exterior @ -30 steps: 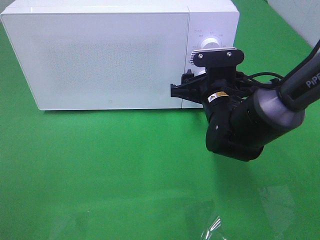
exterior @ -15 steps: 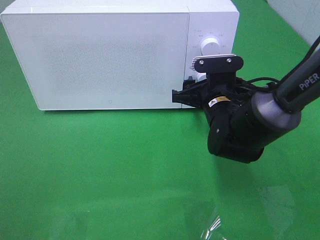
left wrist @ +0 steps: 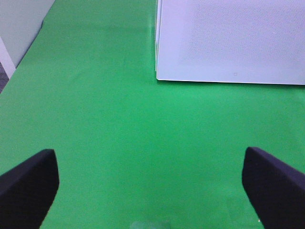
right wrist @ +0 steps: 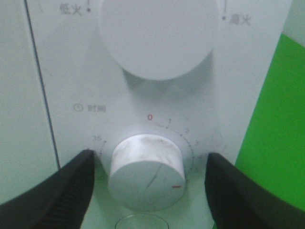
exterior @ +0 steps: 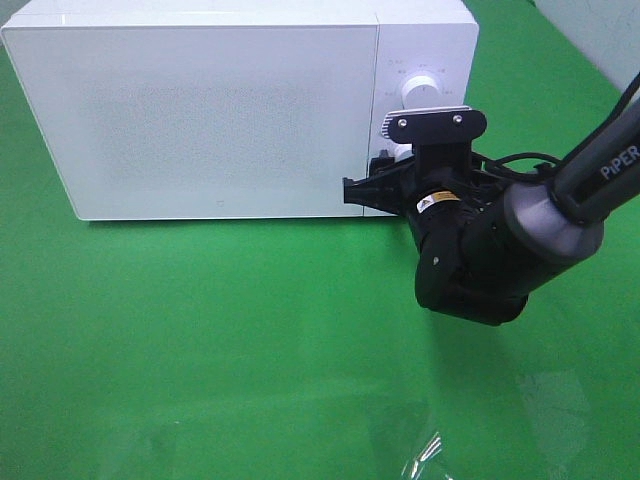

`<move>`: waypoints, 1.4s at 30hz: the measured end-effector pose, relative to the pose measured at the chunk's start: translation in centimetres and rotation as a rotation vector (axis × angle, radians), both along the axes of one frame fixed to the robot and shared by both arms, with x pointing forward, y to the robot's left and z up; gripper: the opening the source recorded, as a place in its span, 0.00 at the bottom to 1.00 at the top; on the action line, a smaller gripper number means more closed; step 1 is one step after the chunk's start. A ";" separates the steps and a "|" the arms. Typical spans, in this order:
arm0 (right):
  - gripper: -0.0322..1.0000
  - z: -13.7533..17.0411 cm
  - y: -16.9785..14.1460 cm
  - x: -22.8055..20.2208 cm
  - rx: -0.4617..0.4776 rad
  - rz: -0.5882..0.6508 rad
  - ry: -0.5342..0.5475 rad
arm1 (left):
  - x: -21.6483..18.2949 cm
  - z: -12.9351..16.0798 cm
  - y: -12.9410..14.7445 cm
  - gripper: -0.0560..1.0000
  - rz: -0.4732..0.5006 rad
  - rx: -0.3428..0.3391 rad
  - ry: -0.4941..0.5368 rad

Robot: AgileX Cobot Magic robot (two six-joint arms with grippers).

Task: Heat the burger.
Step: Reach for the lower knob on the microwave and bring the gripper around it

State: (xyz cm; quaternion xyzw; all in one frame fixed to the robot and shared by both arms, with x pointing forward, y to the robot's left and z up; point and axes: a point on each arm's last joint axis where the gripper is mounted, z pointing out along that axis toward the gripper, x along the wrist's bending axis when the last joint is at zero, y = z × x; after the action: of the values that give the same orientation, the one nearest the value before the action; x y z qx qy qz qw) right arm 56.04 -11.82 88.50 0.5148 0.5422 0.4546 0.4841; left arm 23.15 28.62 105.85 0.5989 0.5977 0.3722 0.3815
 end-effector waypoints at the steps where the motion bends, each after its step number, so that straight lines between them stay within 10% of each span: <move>1: 0.60 0.1 0.0 0.0 0.000 0.001 -0.006 | 0.0 0.0 0.0 0.96 0.000 0.000 0.000; 4: 0.44 0.2 0.1 0.0 -0.001 0.005 -0.016 | 0.0 0.0 0.0 0.96 0.000 0.000 0.000; 23: 0.45 0.3 0.1 0.0 0.115 -0.006 -0.018 | 0.0 0.0 0.0 0.96 0.000 0.000 0.000; 42: 0.45 0.0 0.1 -0.3 1.339 -0.083 0.020 | 0.0 0.0 0.0 0.96 0.000 0.000 0.000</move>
State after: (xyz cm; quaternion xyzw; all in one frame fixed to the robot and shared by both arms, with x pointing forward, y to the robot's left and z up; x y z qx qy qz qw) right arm 55.76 -11.71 88.53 0.7286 0.1274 0.6691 0.0722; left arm 23.15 28.62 105.85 0.5989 0.5977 0.3722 0.3815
